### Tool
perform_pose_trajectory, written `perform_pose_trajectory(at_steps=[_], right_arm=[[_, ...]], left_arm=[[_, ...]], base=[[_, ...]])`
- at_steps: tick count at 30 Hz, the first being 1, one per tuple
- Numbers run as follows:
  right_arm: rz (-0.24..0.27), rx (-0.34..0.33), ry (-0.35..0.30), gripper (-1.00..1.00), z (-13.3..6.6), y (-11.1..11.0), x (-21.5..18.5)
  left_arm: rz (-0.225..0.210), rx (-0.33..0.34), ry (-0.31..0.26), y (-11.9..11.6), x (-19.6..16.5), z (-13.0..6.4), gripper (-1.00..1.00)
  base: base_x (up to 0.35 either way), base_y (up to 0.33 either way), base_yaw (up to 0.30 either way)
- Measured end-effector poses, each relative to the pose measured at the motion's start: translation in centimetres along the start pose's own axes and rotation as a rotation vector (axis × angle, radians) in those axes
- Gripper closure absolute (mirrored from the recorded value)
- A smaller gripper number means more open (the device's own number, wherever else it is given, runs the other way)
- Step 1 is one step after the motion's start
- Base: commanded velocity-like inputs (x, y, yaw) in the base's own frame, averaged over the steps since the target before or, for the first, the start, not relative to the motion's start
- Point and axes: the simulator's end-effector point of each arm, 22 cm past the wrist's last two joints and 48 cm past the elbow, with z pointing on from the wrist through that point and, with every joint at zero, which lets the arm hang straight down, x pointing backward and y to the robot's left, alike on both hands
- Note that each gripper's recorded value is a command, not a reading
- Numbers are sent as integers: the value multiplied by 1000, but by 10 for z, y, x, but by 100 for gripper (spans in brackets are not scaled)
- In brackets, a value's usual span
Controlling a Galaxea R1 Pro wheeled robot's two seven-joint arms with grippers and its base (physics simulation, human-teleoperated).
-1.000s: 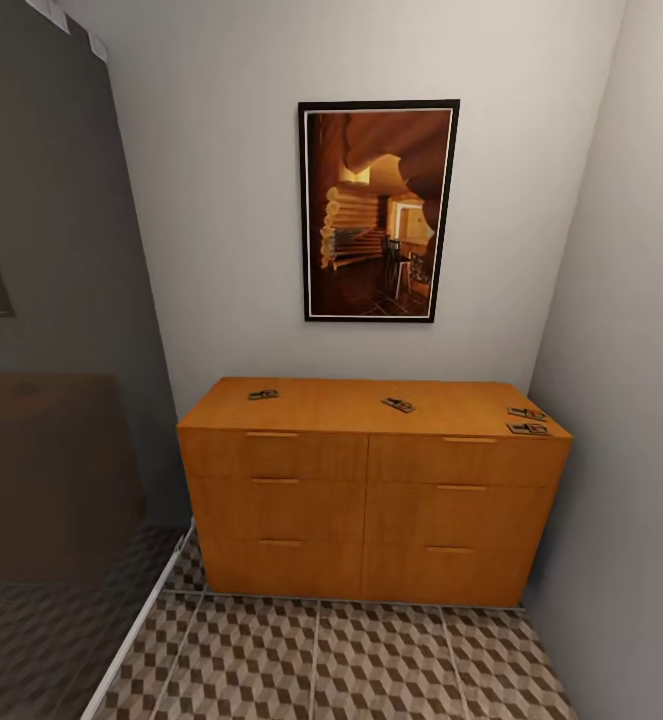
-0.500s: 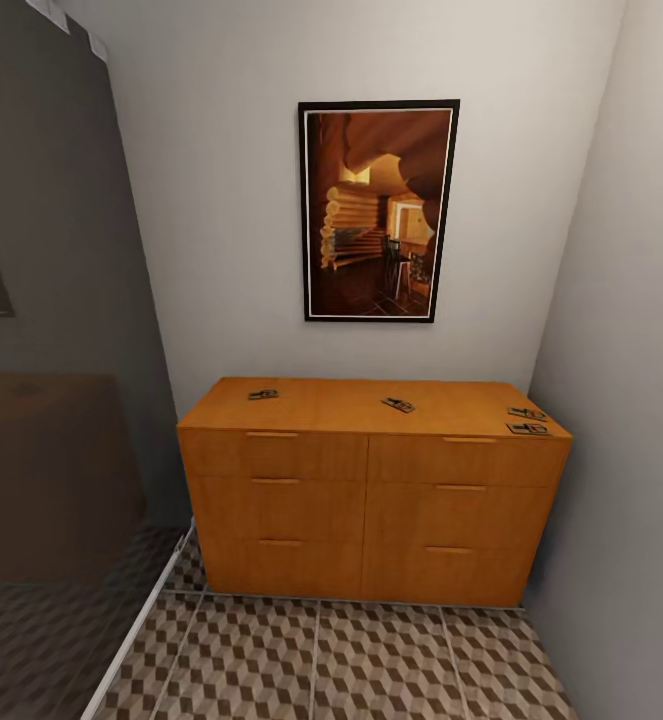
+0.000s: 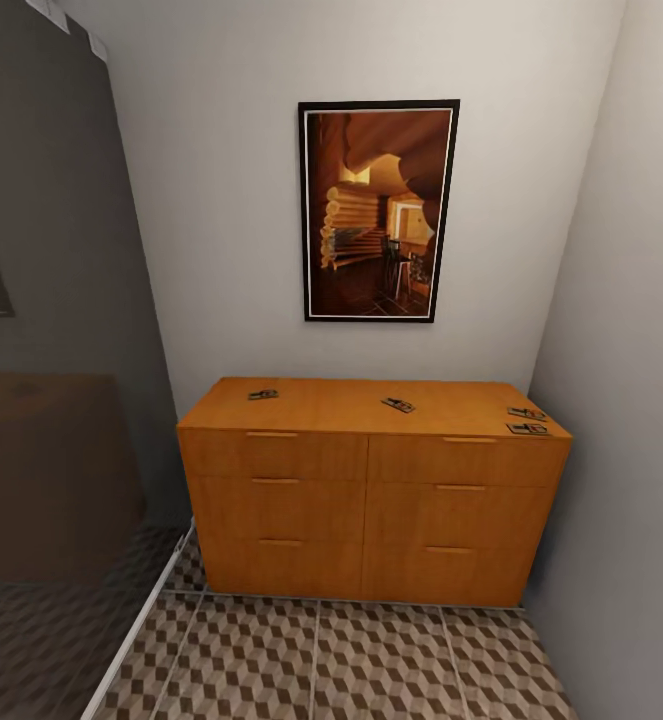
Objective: Take the four mousetraps from the cabinet in the bathroom and place them on the bathroom floor. Make sure all four end up on the same floor surface, and ensure that at least two of them are either under or directly next to the same bathroom sink.
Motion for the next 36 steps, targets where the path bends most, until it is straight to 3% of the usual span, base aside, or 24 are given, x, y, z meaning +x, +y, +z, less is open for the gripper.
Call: perform_pose_trajectory(at_steps=[9,15,27,33,36], right_arm=[[0,0,0,-100,0,0,0],[0,0,0,-100,0,0,0],[0,0,0,-100,0,0,0],[0,0,0,-100,0,0,0],[0,0,0,-100,0,0,0]], left_arm=[[-1,1,12,-1,6,-1,-100],[0,3,62,-1,29,-5,-100],[7,7,249,-1,113,-32,-100],[13,4,388,1,172,-61,-100],[15,2,422,2,185,-70,-100]], base=[[0,0,0],[0,0,0],[0,0,0],[0,0,0],[0,0,0]])
